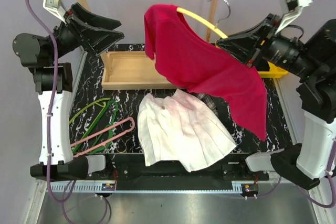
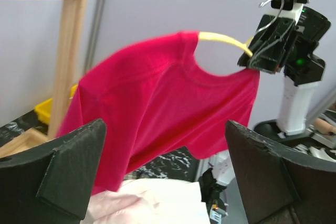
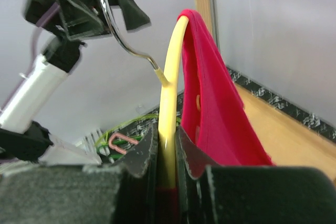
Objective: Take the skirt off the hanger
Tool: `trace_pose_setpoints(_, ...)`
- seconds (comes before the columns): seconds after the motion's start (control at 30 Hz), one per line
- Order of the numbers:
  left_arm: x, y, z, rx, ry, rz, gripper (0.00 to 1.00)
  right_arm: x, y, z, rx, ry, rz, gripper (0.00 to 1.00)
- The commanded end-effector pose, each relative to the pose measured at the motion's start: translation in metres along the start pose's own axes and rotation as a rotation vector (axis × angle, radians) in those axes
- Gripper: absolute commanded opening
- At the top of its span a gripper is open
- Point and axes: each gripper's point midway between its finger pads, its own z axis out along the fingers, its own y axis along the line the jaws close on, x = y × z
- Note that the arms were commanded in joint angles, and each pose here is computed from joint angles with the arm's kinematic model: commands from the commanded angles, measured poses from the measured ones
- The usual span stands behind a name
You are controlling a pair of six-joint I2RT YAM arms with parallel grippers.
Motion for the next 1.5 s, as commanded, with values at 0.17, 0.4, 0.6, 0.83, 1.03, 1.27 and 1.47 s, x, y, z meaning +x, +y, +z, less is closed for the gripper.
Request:
trace_pose_setpoints(0.17,-0.023,-0.049,0.003,0.163,-0.02,0.187,0.99,-0.082,0.08,-0.053,-0.18,-0.259,-0.055,0.0)
trace_pose_setpoints(0.4,-0.039,-0.047,0.006,0.13,-0.063,0.212,0.98,-0.084,0.092,-0.066,-0.203,-0.274,-0.046,0.0)
trace_pose_setpoints(0.6,-0.041,-0.041,0.009,0.114,-0.076,0.182,0.98,-0.081,0.095,-0.066,-0.224,-0.261,-0.023,0.0)
trace_pose_setpoints(0.83,-0.008,-0.057,0.015,0.184,-0.005,0.15,0.98,-0.073,0.091,-0.052,-0.262,-0.232,0.027,0.0)
trace_pose_setpoints(1.03,0.023,-0.05,0.023,0.228,0.06,0.11,0.98,-0.068,0.091,-0.047,-0.293,-0.222,0.074,0.0)
trace_pose_setpoints(1.27,0.047,-0.026,0.037,0.241,0.094,0.044,0.9,-0.068,0.095,-0.052,-0.297,-0.23,0.112,0.0)
trace_pose_setpoints(1.47,0.048,-0.041,0.036,0.304,0.143,0.096,0.22,-0.065,0.094,-0.058,-0.27,-0.241,0.127,0.0)
